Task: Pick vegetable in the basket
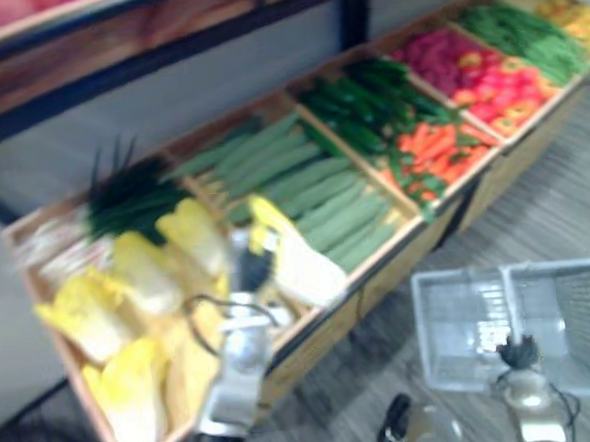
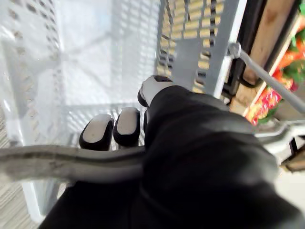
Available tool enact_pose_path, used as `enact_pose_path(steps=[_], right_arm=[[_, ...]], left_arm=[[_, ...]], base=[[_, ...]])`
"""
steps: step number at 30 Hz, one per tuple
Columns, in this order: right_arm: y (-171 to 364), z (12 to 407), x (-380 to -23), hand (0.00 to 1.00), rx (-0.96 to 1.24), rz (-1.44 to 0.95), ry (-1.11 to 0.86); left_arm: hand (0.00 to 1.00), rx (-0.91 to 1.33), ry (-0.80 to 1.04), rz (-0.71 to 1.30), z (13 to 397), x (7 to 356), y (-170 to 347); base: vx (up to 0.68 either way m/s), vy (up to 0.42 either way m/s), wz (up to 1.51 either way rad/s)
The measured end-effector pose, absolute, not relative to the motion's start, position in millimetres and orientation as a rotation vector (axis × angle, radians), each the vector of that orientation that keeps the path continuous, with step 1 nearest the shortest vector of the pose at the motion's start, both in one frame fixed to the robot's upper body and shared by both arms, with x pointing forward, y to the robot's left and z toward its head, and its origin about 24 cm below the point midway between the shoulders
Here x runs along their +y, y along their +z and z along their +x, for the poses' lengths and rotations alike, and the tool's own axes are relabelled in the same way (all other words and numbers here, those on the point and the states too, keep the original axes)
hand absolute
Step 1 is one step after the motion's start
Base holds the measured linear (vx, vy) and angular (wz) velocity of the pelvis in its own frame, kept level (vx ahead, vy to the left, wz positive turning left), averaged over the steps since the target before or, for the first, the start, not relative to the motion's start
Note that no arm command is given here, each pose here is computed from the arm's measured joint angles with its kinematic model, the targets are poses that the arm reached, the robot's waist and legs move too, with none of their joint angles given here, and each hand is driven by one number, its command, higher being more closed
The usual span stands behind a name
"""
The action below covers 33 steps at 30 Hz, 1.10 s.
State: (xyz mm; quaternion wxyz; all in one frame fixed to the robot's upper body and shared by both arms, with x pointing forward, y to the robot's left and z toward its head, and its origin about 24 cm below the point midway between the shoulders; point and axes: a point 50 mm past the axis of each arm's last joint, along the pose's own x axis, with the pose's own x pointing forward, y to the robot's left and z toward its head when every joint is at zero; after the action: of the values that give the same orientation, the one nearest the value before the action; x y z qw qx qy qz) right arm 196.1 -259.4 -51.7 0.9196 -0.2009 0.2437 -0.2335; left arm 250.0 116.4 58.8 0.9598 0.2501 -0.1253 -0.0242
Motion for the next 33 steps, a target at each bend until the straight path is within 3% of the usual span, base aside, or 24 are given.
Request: enact_pose_path(steps=[2,9,19,30,31,33], right_arm=[[-45,202,-239,1.00,0.446,-0.410,-0.390],[-39,213,-180,1.00,0.372,-0.398,-0.117],[-17,232,-101,1.00,0.202,-0.361,0.193],[-5,243,-74,1.00,0.119,-0.433,0.381],[-5,245,-73,1.00,0.120,-0.443,0.390],[-4,244,-68,1.00,0.111,-0.449,0.412]], left_arm=[[1.00,-0.052,-0.206,0.498,240,105,12],[1.00,0.215,-0.377,0.510,195,93,-49],[1.00,0.148,-0.595,0.505,196,42,-43],[1.00,0.116,-0.578,0.569,204,48,-40],[0.00,0.122,-0.576,0.571,204,48,-40],[0.00,0.121,-0.586,0.577,203,47,-41]], base=[[0.16,-0.220,-2.05],[0.17,-0.006,-2.05],[0.19,0.206,-1.27],[0.29,-0.009,-0.18],[0.35,-0.236,-0.17],[0.30,-0.211,-0.29]])
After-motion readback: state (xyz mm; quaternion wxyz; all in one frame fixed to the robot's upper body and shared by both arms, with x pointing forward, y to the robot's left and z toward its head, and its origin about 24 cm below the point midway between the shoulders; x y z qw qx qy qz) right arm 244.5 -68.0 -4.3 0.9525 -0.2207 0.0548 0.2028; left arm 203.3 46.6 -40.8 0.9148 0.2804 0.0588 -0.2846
